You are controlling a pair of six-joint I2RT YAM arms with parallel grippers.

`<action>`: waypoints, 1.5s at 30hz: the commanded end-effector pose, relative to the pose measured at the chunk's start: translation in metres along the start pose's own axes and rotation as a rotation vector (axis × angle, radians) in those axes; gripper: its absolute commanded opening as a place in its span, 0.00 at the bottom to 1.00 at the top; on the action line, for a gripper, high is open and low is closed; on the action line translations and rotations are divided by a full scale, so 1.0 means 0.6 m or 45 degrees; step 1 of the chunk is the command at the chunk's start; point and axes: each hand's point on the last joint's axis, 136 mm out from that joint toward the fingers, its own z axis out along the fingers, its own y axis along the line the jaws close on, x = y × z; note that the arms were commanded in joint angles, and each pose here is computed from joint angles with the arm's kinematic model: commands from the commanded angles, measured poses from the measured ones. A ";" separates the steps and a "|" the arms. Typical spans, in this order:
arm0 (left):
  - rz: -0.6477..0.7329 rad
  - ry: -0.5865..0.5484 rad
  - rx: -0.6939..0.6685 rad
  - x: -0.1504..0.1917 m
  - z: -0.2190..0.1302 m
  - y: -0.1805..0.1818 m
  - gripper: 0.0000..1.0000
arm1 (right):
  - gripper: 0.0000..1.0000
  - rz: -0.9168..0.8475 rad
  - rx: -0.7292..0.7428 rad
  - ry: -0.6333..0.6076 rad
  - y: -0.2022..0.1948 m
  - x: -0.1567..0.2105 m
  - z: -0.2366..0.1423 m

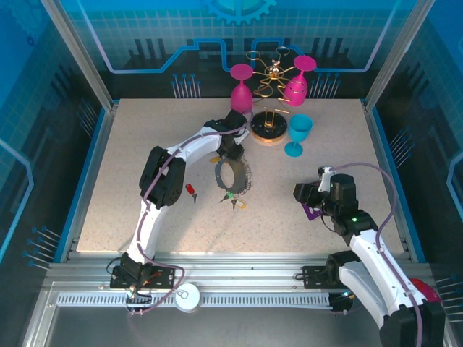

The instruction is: Put the keys on the keyring

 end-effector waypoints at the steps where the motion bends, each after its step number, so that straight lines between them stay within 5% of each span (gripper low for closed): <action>1: 0.014 0.028 -0.032 0.002 0.010 0.006 0.34 | 0.57 -0.047 0.017 -0.043 0.009 -0.022 -0.015; 15: 0.013 0.033 -0.064 -0.001 0.025 0.018 0.22 | 0.56 -0.078 0.023 -0.089 0.013 -0.034 -0.028; 27: 0.005 -0.032 -0.082 -0.022 -0.001 0.024 0.00 | 0.56 -0.080 0.017 -0.093 0.015 -0.036 -0.031; 32: 0.036 -0.182 -0.099 -0.048 -0.073 0.018 0.00 | 0.56 -0.086 0.005 -0.092 0.021 -0.039 -0.035; 38: 0.155 -0.575 -0.101 -0.075 -0.212 -0.017 0.00 | 0.55 -0.100 -0.051 -0.109 0.037 -0.050 -0.036; 45: 0.267 -0.871 0.225 -0.057 -0.332 -0.093 0.00 | 0.56 -0.176 -0.121 -0.179 0.062 -0.080 -0.041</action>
